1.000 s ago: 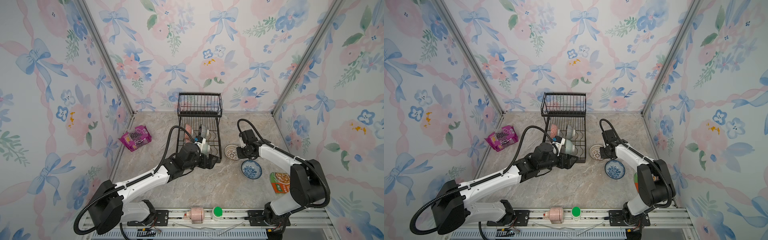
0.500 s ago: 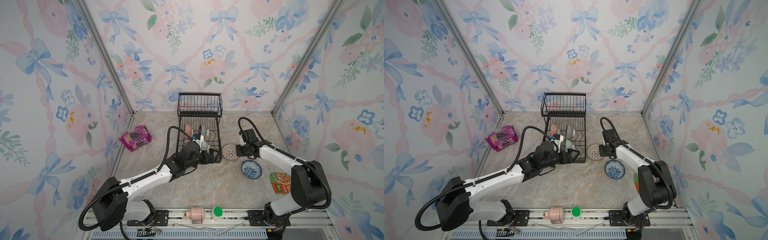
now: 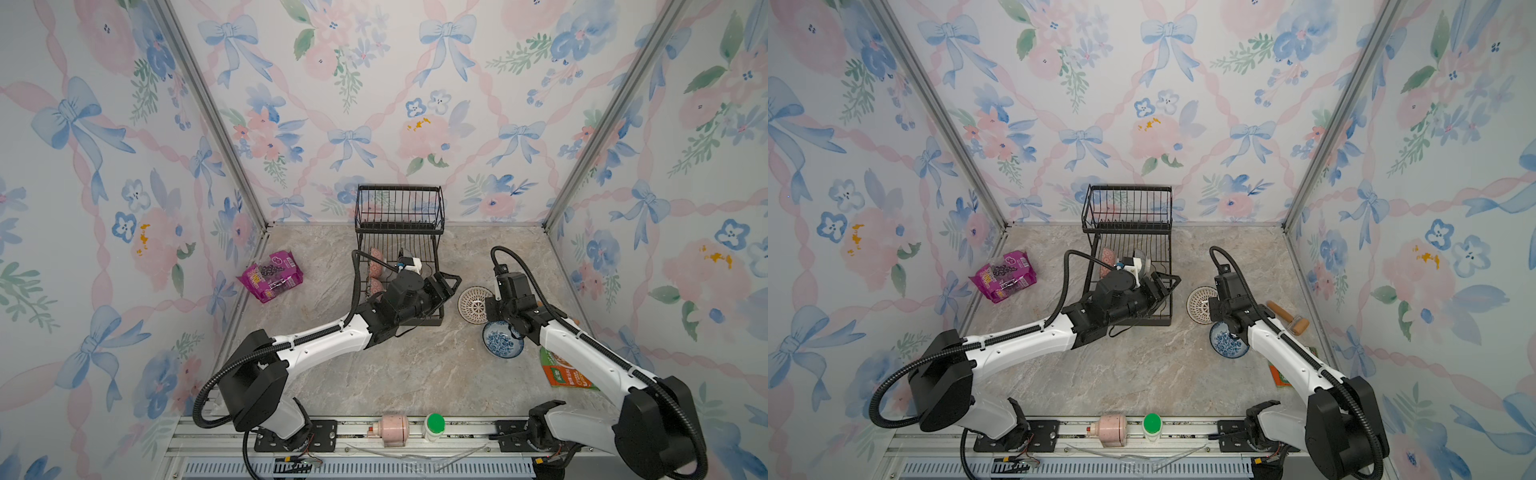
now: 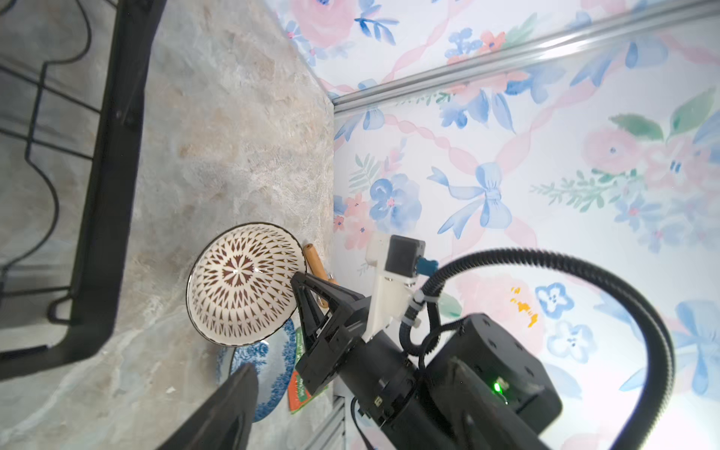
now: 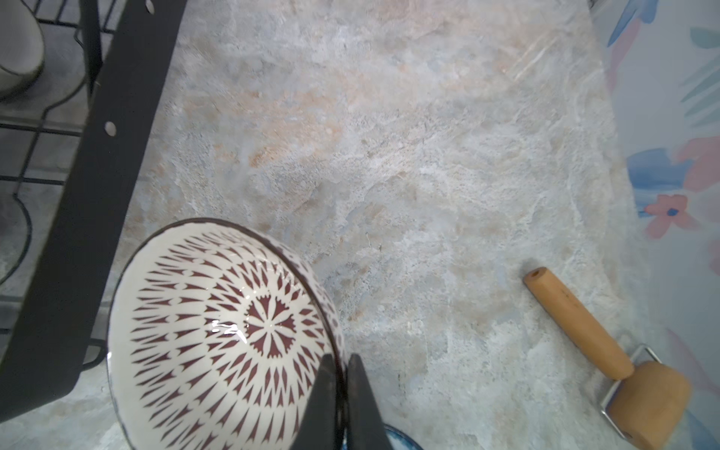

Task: Load bowls into a dish rack
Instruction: Pick up the bowl from the center of the table, then pass the bowl.

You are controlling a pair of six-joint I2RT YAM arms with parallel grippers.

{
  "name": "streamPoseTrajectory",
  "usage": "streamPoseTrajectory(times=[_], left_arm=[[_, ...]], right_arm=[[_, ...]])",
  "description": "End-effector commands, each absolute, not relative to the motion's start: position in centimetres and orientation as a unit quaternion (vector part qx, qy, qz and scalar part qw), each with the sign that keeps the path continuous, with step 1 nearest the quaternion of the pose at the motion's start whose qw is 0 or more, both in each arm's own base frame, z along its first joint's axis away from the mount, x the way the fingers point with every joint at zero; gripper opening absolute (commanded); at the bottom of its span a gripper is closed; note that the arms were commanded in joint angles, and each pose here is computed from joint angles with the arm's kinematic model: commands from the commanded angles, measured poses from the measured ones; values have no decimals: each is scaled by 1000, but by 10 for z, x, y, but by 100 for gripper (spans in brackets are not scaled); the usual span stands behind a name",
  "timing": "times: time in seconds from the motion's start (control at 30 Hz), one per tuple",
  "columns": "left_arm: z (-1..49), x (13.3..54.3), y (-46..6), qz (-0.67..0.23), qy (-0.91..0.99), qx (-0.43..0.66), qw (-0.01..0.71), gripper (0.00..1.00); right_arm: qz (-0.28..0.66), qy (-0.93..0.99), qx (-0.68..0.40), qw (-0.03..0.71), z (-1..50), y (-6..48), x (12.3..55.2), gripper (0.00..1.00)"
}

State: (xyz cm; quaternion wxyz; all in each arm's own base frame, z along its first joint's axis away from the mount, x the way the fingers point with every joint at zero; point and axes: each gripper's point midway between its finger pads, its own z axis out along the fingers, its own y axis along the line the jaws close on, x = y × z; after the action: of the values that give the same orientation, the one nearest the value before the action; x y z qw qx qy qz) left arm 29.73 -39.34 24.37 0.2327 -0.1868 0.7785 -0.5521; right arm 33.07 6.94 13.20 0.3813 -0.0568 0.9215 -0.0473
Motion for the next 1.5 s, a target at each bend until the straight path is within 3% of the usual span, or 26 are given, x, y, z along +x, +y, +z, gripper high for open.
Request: streamPoseTrajectory(times=[0.0,0.2,0.5,0.7,1.03,1.17,1.47], left_arm=[[231,303,-405,-561,764,-262,182,71],[233,304,-436,-578,745,-300,144,52],[206,310,-449,-569,714,-395,101,56],[205,320,-454,-582,689,-421,97,50],[198,326,-458,-579,685,-432,90,48],[196,327,-462,-579,687,-431,86,41],[190,329,-459,-574,685,-439,89,35]], right_arm=[[-58,893,-63,441,156,75,339,0],[-76,864,-80,491,172,83,334,0],[-60,839,-105,530,187,101,325,0],[-46,825,-126,549,186,113,316,0],[-43,805,-148,573,188,123,305,0],[-46,797,-153,582,193,125,303,0],[-44,784,-165,596,196,129,297,0]])
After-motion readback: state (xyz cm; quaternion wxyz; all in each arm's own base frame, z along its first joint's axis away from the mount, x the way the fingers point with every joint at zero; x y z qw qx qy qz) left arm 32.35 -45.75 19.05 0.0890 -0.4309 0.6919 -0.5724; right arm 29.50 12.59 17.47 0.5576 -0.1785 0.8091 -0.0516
